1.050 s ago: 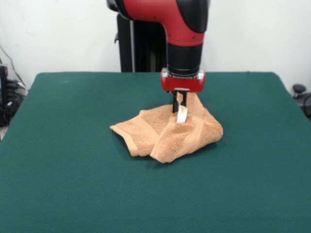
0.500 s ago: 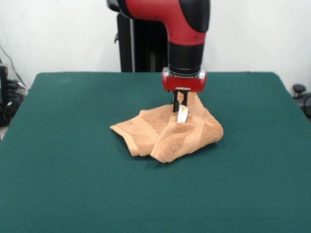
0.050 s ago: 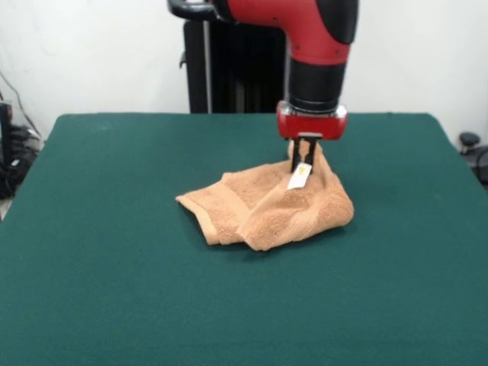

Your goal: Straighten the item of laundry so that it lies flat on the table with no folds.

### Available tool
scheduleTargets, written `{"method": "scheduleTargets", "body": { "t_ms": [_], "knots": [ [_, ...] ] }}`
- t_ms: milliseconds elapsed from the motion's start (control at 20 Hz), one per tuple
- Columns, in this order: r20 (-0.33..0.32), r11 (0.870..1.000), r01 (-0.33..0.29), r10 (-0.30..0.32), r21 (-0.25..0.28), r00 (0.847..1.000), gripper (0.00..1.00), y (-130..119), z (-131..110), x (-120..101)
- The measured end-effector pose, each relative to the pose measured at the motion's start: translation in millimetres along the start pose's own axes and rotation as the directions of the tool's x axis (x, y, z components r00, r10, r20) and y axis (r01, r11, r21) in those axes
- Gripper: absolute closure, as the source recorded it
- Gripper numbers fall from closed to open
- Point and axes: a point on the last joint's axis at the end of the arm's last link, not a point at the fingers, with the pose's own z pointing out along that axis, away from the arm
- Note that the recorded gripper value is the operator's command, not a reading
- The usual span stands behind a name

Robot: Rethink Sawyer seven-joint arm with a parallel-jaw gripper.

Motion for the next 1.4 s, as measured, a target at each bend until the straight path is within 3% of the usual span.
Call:
{"method": "scheduleTargets", "body": {
  "t_ms": [400,700,750,1400],
  "knots": [
    [0.021,0.999,0.019,-0.019,0.032,1.000,1.00,25,-5,-3],
    [0.065,0.996,0.038,-0.043,0.076,0.997,1.00,63,-14,-9],
    [0.083,0.995,0.042,-0.049,0.090,0.995,1.00,79,-16,-12],
    [0.145,0.985,0.031,-0.056,0.168,0.988,1.00,136,2,-19]
  ]
}}
